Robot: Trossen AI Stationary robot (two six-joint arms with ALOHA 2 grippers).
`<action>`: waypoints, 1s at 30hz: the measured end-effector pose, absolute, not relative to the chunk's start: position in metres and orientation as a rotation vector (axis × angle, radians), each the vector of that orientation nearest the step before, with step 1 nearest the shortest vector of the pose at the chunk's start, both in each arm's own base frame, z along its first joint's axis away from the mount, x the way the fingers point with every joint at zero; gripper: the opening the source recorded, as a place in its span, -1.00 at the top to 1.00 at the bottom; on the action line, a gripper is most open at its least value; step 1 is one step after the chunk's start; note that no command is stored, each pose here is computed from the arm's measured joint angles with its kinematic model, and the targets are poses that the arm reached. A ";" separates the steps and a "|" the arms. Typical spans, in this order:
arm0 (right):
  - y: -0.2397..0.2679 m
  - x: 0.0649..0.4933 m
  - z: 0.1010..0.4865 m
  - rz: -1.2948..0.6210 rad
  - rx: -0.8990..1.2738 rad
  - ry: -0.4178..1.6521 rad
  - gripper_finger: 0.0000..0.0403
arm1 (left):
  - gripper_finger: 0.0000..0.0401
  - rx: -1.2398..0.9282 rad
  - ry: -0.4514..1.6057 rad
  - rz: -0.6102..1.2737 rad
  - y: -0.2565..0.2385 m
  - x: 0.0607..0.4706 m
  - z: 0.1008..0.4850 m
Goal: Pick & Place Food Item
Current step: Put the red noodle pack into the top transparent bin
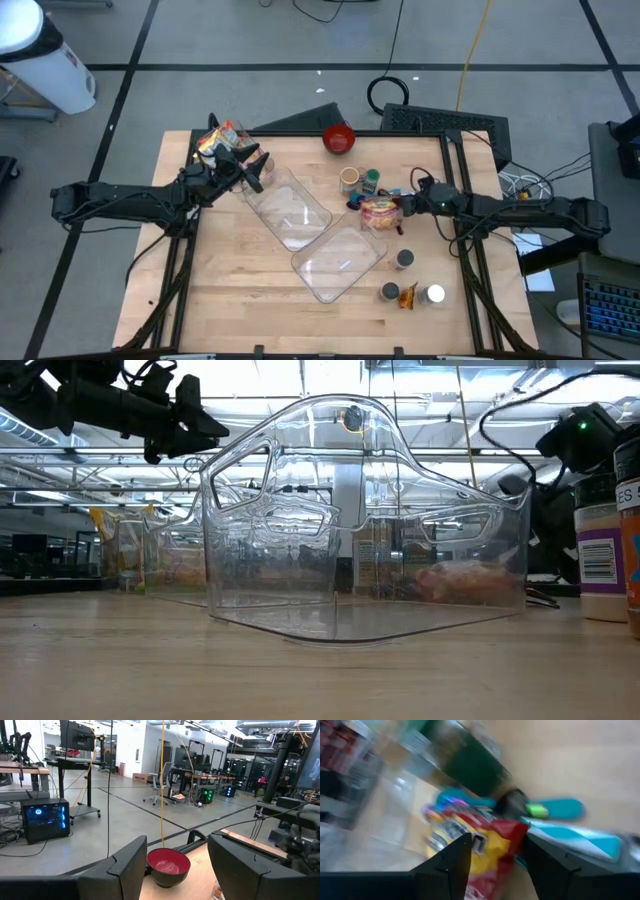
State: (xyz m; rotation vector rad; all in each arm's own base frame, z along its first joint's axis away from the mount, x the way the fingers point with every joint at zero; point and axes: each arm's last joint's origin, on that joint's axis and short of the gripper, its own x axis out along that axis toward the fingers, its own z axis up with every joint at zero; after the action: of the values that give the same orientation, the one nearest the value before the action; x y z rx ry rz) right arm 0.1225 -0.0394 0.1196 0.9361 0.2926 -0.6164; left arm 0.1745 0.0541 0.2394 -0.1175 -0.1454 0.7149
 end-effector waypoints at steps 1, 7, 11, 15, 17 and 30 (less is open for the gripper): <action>-0.039 0.123 0.120 -0.616 0.935 0.292 0.20 | -0.09 -0.118 -0.145 0.715 0.054 0.175 0.239; -0.039 0.122 0.119 -0.613 0.899 0.304 0.40 | -0.09 -0.118 -0.145 0.715 0.054 0.175 0.239; -0.039 0.122 0.119 -0.606 0.873 0.314 0.60 | -0.09 -0.117 -0.145 0.715 0.054 0.175 0.239; -0.039 0.122 0.119 -0.599 0.844 0.322 0.82 | -0.09 -0.118 -0.145 0.715 0.054 0.175 0.239; -0.039 0.123 0.120 -0.592 0.818 0.322 0.93 | -0.09 -0.118 -0.144 0.715 0.054 0.175 0.239; -0.041 0.139 0.167 -0.478 0.577 0.236 1.00 | -0.09 -0.123 -0.146 0.715 0.054 0.175 0.239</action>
State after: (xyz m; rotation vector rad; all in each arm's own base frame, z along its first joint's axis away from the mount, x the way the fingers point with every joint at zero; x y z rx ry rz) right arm 0.1387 -0.0414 0.1674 0.5769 0.2358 -0.4784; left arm 0.1745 0.0541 0.2393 -0.1232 -0.1464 0.7146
